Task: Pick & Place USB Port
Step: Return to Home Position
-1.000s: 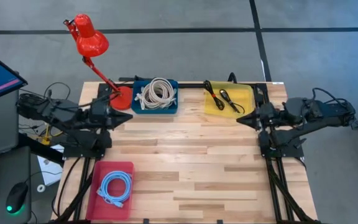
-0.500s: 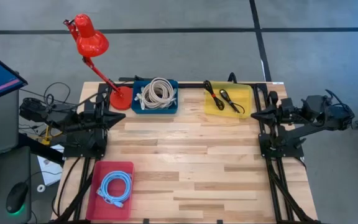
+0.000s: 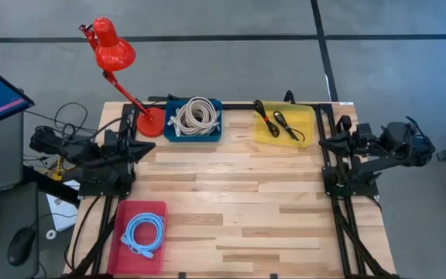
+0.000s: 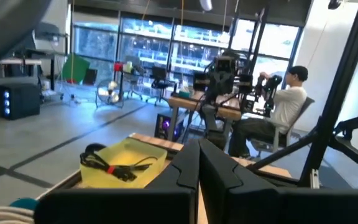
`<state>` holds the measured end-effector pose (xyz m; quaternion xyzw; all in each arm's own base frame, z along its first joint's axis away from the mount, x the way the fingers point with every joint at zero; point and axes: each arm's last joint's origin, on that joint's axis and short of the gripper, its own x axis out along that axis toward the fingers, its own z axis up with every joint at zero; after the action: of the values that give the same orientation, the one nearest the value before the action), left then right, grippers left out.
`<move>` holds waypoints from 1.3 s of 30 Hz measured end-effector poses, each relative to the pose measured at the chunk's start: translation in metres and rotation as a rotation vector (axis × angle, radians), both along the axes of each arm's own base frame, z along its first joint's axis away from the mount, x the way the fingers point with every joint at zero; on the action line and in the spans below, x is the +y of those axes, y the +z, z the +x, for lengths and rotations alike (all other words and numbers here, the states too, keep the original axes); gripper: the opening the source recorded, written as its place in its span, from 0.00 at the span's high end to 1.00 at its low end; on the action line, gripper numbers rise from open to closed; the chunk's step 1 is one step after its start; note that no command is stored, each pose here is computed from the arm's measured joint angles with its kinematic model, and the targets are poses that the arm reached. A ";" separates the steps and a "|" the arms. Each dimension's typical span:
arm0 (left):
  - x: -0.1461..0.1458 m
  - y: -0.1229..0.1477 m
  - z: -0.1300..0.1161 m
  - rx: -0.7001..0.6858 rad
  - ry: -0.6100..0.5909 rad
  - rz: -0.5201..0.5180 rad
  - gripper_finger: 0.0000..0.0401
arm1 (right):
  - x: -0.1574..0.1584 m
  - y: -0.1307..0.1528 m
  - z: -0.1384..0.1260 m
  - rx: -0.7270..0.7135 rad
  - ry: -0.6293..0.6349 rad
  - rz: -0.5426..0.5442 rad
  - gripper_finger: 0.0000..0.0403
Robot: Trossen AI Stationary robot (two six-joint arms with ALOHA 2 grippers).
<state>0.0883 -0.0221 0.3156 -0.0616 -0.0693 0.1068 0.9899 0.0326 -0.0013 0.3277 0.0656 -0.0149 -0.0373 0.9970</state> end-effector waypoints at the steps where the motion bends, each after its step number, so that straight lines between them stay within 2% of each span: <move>1: 0.000 -0.003 -0.001 -0.008 0.002 0.007 0.99 | 0.000 -0.002 -0.001 -0.016 0.000 0.004 1.00; 12: 0.009 -0.022 -0.019 -0.084 0.003 -0.023 0.99 | -0.005 -0.014 -0.020 -0.124 -0.009 0.031 1.00; 22: 0.017 -0.036 -0.036 -0.160 0.010 -0.032 0.99 | -0.005 -0.023 -0.016 -0.067 -0.051 0.025 1.00; 39: 0.017 -0.039 -0.036 -0.144 0.014 0.015 0.99 | -0.005 -0.024 -0.014 -0.069 -0.051 0.028 1.00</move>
<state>0.0523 -0.0052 0.2768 -0.0611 -0.1415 0.1087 0.9821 0.0188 -0.0061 0.3034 0.0801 -0.0502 -0.0605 0.9937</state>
